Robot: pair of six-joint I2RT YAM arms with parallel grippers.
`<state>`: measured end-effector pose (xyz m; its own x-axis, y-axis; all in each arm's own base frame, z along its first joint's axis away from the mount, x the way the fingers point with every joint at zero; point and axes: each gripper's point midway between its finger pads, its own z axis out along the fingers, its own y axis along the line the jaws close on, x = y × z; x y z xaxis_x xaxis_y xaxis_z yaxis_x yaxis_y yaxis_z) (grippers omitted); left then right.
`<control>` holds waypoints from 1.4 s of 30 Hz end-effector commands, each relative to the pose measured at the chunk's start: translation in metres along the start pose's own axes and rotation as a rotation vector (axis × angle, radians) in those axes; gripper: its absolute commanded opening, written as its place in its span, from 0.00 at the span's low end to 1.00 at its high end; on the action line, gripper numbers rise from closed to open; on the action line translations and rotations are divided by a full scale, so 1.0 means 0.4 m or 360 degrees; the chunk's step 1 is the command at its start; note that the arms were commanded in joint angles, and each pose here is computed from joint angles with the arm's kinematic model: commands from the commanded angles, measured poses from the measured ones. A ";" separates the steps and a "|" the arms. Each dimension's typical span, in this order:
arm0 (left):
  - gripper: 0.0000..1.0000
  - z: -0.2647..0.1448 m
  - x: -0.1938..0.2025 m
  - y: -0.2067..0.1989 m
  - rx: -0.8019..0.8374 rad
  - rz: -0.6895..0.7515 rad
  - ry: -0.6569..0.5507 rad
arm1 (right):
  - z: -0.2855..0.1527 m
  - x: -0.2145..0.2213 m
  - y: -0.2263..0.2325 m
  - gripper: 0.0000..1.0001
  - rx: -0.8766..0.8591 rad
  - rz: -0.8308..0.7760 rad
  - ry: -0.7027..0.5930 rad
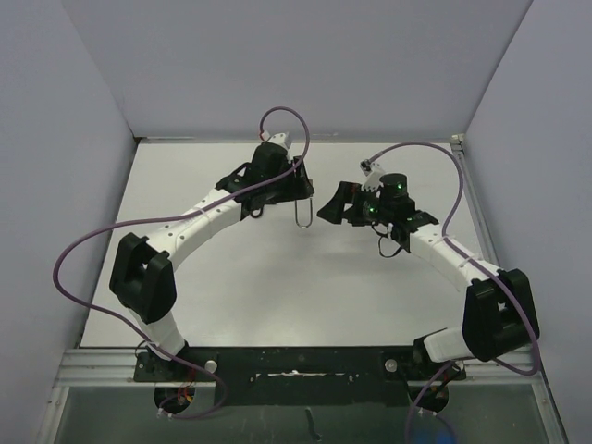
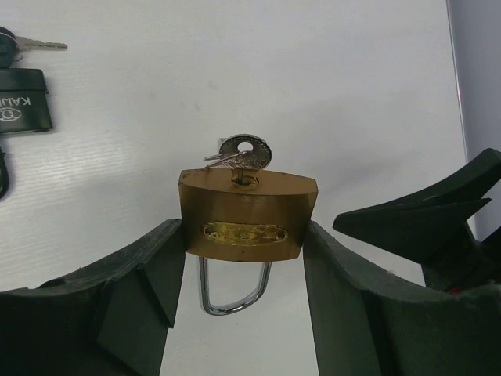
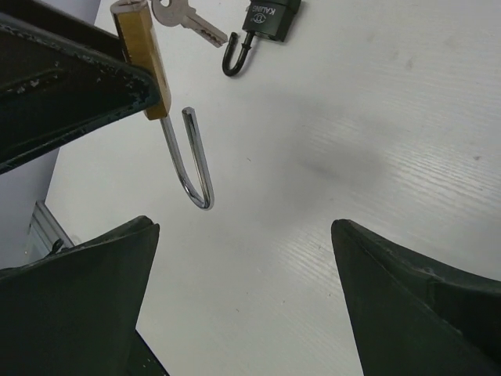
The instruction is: Unlock with the key
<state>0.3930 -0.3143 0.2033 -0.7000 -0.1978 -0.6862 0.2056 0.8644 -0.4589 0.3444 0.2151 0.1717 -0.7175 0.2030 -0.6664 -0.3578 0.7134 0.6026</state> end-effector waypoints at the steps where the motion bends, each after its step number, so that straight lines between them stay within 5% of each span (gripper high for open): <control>1: 0.00 -0.052 -0.124 -0.123 0.0259 -0.0120 -0.0190 | 0.012 -0.069 0.054 0.98 -0.0103 -0.0183 -0.0153; 29: 0.00 -0.152 -0.169 -0.197 0.0535 -0.0264 -0.0262 | 0.123 -0.018 -0.006 0.98 -0.0070 0.0051 0.0084; 42: 0.00 -0.082 -0.126 -0.131 0.0370 -0.0270 -0.0190 | 0.036 -0.128 0.067 0.98 -0.0133 -0.0166 -0.0231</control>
<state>0.3818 -0.3313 0.2411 -0.7298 -0.3319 -0.5978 0.1938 0.7381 -0.6463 0.3694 0.2383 0.1494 -0.7552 0.1860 -0.6285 -0.3542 0.6910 0.6301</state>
